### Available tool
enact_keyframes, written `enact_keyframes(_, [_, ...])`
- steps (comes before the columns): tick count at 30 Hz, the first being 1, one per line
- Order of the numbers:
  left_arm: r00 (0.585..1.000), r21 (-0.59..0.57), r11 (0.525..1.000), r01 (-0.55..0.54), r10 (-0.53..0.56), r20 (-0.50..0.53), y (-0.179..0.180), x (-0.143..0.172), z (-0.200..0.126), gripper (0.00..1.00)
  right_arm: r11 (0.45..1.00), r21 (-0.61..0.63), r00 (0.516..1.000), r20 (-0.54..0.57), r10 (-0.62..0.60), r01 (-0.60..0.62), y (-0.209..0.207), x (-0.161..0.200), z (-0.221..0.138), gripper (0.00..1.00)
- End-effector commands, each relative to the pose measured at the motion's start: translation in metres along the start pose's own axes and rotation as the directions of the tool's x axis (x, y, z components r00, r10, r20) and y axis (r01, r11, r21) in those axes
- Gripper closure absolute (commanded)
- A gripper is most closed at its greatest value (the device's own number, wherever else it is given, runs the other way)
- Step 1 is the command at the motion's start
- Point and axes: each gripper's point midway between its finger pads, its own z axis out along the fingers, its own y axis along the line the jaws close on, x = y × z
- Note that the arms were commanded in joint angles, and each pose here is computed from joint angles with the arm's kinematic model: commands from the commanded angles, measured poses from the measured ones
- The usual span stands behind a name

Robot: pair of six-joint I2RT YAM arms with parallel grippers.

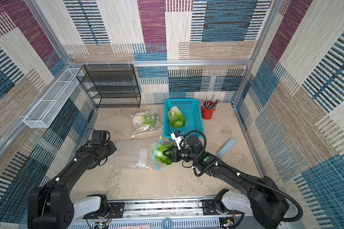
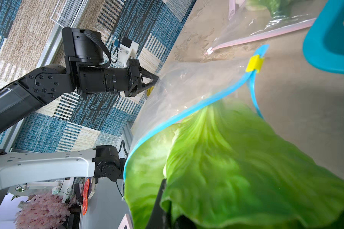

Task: Open the zip-top bag and take out the chinese cabbages
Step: Pick up the Chinese cabbage from the zipper food storage bag.

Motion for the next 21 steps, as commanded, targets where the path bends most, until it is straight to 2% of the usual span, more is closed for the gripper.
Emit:
enact_keyframes(1, [1.000, -0.007, 1.000, 0.003, -0.002, 0.013, 0.000, -0.006, 0.000, 1.00, 0.999, 0.027, 1.000, 0.011, -0.018, 0.018, -0.002, 0.001, -0.009, 1.00])
enact_keyframes(21, [1.000, -0.045, 0.999, 0.010, -0.009, 0.006, 0.000, -0.014, 0.005, 1.00, 0.993, 0.107, 0.995, 0.084, -0.057, 0.048, 0.003, -0.009, -0.045, 1.00])
